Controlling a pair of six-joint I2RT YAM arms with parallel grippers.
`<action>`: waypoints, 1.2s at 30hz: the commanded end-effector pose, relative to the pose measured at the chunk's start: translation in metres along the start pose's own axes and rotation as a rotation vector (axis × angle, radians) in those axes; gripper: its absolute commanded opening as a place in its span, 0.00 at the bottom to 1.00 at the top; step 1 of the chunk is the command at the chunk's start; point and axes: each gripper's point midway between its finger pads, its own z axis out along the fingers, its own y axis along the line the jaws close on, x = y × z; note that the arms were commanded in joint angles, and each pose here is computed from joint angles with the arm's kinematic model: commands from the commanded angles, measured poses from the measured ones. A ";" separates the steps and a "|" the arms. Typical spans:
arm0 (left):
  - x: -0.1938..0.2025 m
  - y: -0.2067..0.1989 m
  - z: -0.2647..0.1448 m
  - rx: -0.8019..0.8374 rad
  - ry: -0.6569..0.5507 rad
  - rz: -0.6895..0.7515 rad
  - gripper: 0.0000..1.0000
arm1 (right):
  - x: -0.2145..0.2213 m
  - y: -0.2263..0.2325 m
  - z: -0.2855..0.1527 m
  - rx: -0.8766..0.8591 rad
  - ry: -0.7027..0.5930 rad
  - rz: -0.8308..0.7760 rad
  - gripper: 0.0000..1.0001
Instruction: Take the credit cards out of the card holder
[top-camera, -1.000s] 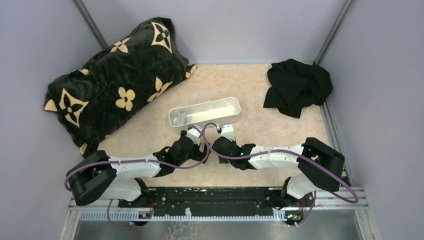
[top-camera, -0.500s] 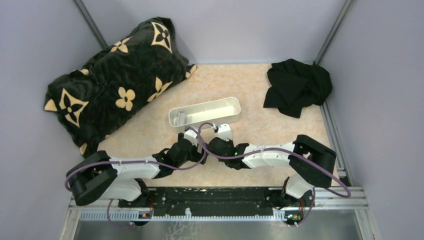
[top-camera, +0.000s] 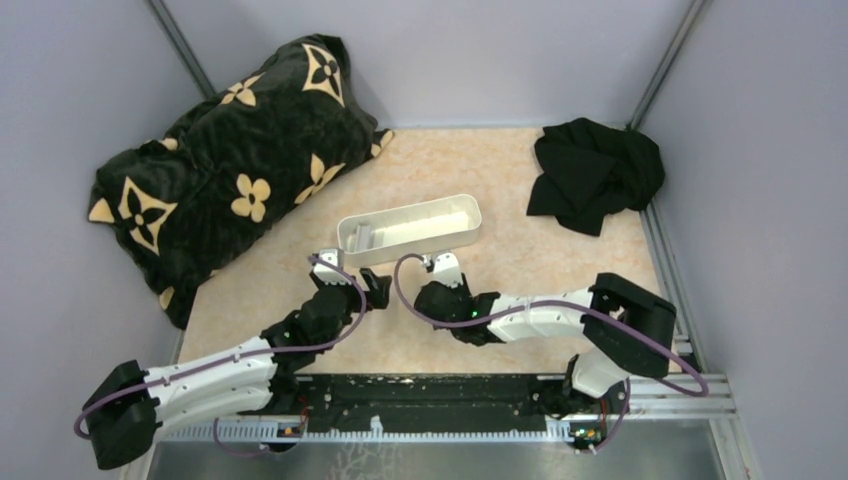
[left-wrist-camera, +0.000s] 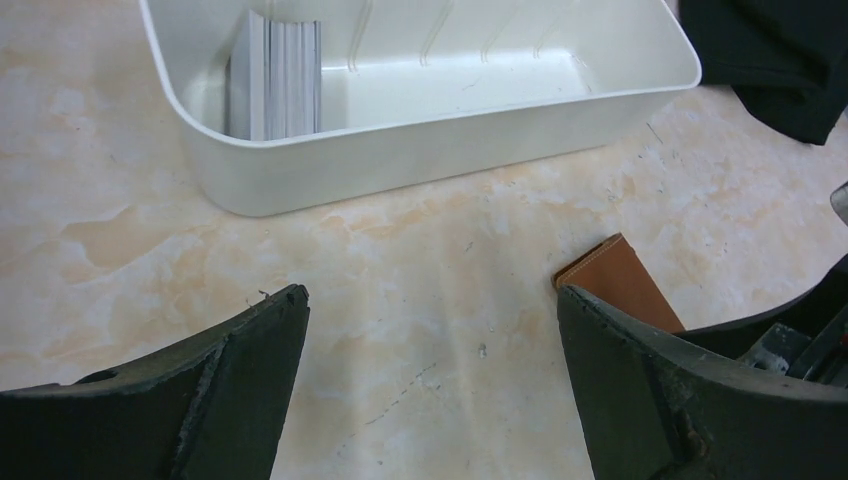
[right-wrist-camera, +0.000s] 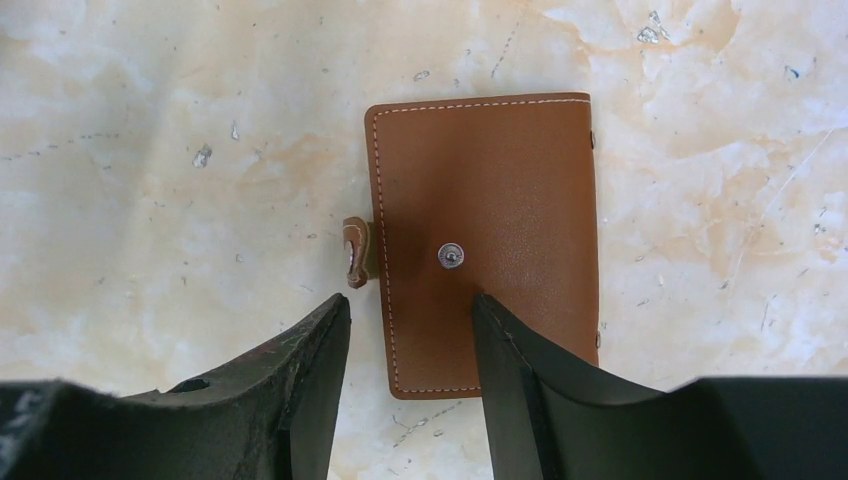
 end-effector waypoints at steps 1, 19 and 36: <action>0.000 0.017 -0.004 -0.071 -0.012 -0.023 0.99 | 0.006 -0.008 -0.003 0.090 0.017 -0.140 0.50; 0.002 0.012 -0.001 -0.047 -0.006 -0.005 0.99 | 0.029 -0.010 -0.006 0.233 0.072 -0.227 0.00; 0.010 -0.004 0.005 0.012 0.033 0.031 1.00 | -0.019 0.027 -0.041 -0.088 -0.024 0.008 0.00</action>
